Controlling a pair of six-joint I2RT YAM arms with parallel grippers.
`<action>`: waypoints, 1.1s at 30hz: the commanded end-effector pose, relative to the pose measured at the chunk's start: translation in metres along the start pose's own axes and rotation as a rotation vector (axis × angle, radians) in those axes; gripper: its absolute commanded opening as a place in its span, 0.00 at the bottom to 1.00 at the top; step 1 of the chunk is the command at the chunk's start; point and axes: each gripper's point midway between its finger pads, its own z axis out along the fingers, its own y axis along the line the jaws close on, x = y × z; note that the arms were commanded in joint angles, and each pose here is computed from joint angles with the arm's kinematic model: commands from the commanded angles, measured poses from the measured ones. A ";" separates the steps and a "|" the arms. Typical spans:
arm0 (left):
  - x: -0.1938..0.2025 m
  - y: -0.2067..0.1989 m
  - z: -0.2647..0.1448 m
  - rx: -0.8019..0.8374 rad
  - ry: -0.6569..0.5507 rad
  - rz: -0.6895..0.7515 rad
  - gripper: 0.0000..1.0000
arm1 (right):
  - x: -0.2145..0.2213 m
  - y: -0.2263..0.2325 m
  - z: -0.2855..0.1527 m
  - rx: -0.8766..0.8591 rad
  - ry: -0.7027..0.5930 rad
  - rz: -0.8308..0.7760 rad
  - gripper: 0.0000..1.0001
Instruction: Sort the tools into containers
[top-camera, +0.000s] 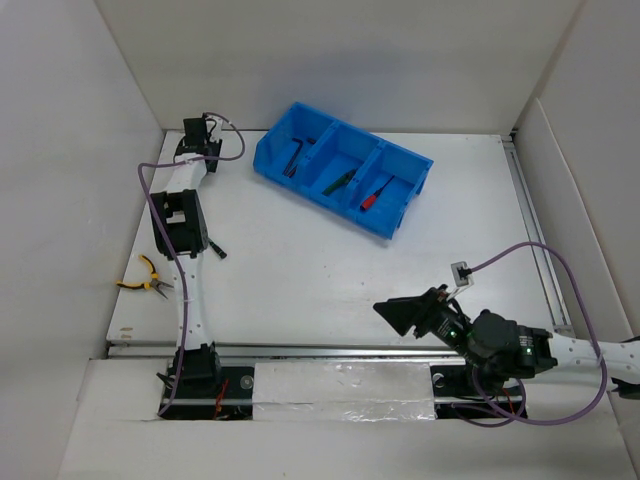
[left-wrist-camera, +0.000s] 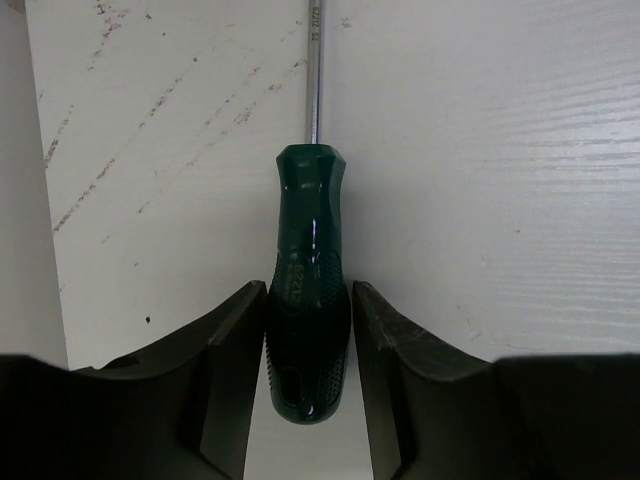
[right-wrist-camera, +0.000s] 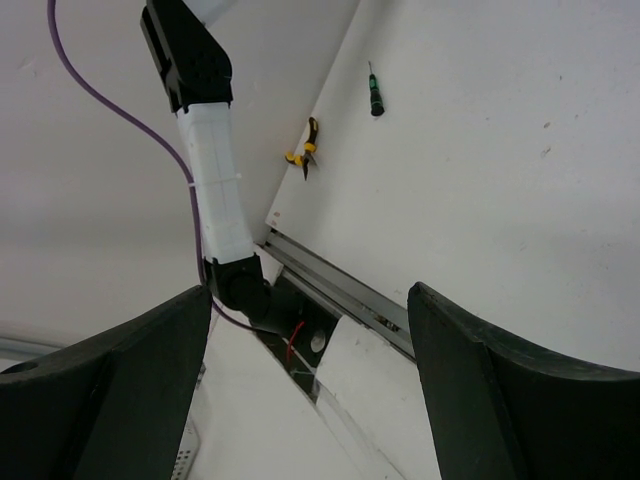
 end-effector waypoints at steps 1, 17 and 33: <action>0.030 -0.020 0.002 0.128 0.080 0.022 0.37 | -0.016 0.012 -0.004 -0.035 -0.046 0.044 0.83; -0.050 0.000 -0.109 0.120 -0.179 -0.180 0.00 | -0.014 0.020 -0.007 -0.067 -0.020 0.044 0.83; -0.147 -0.043 -0.321 0.402 -0.592 -0.431 0.00 | -0.046 0.000 -0.016 0.035 -0.138 0.094 0.84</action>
